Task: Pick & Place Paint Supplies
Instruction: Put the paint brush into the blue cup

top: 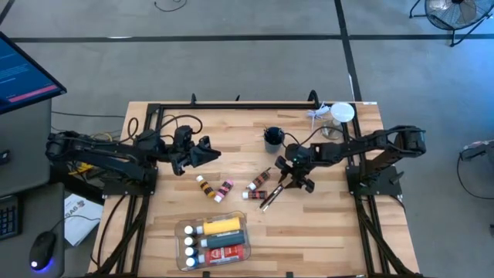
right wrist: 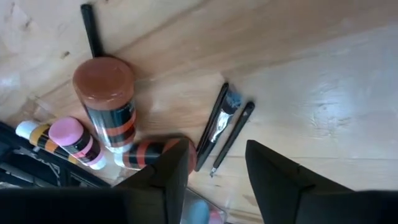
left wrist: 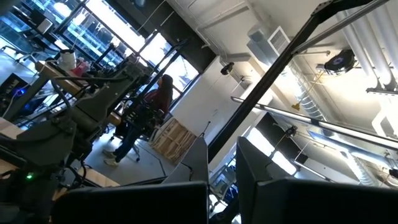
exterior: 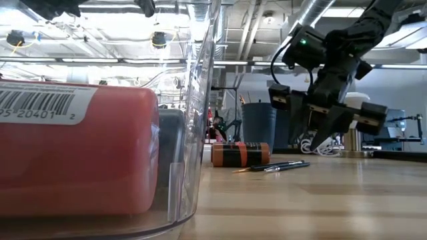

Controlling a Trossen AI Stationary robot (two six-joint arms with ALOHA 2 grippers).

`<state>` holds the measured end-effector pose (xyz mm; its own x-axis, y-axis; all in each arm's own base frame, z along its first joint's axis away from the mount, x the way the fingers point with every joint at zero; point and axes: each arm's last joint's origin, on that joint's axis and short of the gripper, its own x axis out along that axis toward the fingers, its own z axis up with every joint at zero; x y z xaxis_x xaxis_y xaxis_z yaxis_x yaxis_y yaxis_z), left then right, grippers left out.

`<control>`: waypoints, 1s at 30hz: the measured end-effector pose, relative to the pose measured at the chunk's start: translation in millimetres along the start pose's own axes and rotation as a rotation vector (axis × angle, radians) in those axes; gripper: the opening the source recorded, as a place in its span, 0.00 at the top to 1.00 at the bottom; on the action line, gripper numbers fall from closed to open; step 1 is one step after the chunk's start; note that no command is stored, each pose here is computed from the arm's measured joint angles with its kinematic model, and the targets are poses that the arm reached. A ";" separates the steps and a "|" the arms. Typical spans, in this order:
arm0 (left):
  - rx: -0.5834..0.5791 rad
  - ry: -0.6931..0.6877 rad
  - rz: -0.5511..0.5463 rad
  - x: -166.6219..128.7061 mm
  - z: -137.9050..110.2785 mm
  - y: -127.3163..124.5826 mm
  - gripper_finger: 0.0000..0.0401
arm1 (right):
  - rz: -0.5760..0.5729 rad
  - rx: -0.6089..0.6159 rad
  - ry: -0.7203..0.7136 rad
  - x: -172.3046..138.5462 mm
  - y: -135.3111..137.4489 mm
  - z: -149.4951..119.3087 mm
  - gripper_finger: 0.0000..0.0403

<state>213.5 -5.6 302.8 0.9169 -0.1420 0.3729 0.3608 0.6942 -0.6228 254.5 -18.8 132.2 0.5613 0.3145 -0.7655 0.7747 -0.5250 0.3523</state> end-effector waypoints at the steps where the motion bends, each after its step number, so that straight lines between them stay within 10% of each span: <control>1: 0.000 0.000 0.000 0.0 0.0 0.0 1.00 | -0.004 0.003 0.002 0.8 -1.1 -1.8 0.63; 30: -0.008 0.006 -0.001 0.4 -2.0 -1.5 1.00 | 0.051 -0.017 0.024 21.8 2.0 -14.8 0.59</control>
<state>213.7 -8.1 302.6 0.9176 -0.1466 0.3694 0.3628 0.6885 -0.6280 272.6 -1.2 124.2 0.6069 0.3062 -0.7334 0.7494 -0.5278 0.3998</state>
